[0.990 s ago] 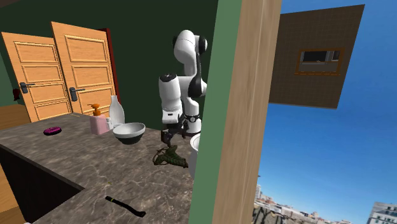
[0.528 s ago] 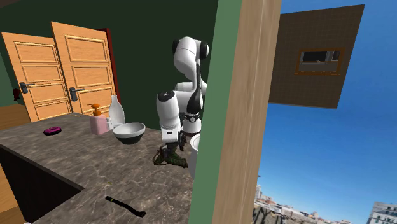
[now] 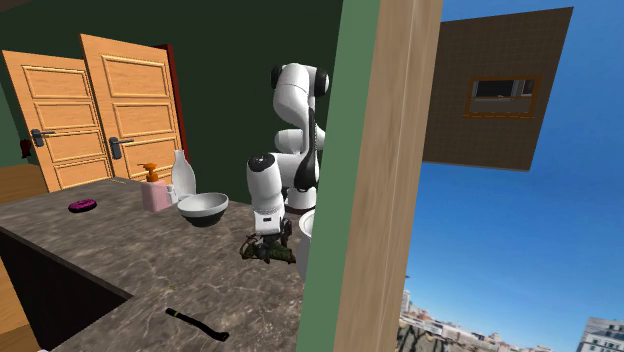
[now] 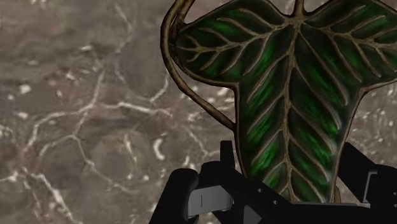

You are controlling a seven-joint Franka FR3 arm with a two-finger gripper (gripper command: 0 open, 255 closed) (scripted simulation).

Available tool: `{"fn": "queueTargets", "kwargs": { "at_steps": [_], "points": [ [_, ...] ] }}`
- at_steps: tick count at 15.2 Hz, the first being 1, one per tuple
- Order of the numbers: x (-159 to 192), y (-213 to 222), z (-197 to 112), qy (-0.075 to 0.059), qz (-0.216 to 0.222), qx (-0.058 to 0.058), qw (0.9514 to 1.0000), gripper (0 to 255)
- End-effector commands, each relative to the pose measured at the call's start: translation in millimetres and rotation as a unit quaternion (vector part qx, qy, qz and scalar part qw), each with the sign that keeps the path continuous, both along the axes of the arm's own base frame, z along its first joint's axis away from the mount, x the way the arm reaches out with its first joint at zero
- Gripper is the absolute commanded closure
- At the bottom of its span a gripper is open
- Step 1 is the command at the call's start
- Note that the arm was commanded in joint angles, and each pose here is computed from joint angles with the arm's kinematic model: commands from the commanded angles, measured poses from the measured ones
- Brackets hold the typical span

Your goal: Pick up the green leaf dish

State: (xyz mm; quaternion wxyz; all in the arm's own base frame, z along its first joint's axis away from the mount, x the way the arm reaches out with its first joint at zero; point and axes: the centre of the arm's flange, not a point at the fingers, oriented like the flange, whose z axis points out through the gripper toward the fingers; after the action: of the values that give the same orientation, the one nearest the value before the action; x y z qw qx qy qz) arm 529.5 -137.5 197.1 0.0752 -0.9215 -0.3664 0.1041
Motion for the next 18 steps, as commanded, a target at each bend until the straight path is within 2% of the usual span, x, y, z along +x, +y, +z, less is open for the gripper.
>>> {"fn": "queueTargets", "kwargs": {
  "at_steps": [1,8,18],
  "points": [
    [0.1,0.0,-0.6,0.000,0.000,0.000,1.0000,255],
    [0.1,-0.1,-1.2,0.000,0.000,0.000,1.0000,255],
    [0.1,-0.1,51.6,0.000,0.000,0.000,1.0000,255]
  ]
}}
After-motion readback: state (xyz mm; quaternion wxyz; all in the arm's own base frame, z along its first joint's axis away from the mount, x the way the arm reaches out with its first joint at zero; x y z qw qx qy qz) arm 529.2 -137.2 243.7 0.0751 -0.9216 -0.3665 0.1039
